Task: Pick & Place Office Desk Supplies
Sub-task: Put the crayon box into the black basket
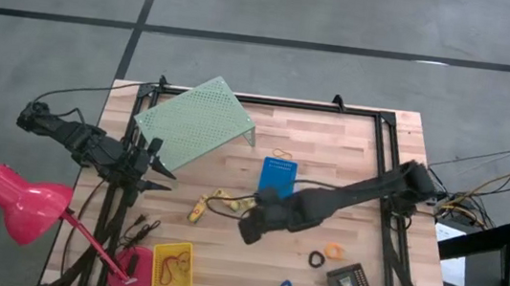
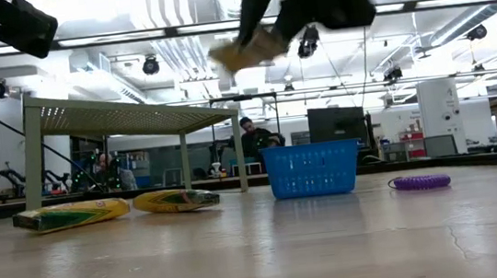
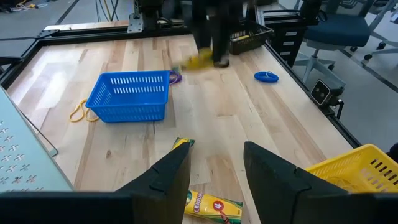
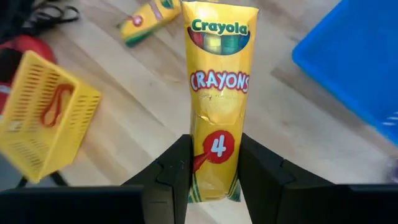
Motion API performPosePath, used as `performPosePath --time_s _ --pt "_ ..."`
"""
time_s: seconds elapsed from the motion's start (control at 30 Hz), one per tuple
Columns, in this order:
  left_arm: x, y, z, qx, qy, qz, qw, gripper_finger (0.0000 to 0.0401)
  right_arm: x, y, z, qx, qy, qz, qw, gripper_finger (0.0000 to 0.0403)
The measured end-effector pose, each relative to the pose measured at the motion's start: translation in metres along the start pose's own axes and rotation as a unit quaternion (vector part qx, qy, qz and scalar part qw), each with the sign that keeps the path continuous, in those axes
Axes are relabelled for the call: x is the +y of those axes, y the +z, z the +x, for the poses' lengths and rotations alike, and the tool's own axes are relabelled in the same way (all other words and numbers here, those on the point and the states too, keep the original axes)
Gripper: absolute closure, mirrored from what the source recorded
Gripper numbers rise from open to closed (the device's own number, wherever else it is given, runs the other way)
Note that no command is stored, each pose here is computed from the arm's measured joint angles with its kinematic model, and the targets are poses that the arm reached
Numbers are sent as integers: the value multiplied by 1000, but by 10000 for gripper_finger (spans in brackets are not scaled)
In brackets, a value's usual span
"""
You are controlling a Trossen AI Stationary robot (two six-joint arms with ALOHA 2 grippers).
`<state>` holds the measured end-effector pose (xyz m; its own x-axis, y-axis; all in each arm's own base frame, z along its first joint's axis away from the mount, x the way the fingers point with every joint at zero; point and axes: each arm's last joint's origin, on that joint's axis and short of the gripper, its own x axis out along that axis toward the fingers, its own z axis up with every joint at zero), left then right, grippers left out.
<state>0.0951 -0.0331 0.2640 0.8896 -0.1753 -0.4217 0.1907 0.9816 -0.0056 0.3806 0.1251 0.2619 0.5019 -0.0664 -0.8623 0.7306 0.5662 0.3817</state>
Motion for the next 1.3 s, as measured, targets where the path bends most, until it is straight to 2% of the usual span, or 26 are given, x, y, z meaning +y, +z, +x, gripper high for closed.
performPosePath --time_s 0.33,0.47,0.6,1.1,1.3 --pt "0 0 0 0 0 -1 1000 247 -23 -4 -78 5 -15 -28 999 294" --pt "0 0 0 0 0 -1 1000 247 -31 -15 -101 -13 -32 -53 998 294" --pt "0 0 0 0 0 -1 1000 247 -38 -31 -119 -4 -45 -45 998 294" --pt "0 0 0 0 0 -1 1000 247 -67 -129 -163 27 -121 -5 992 294" --pt "0 0 0 0 0 1 1000 247 -81 -171 -175 32 -121 28 992 294"
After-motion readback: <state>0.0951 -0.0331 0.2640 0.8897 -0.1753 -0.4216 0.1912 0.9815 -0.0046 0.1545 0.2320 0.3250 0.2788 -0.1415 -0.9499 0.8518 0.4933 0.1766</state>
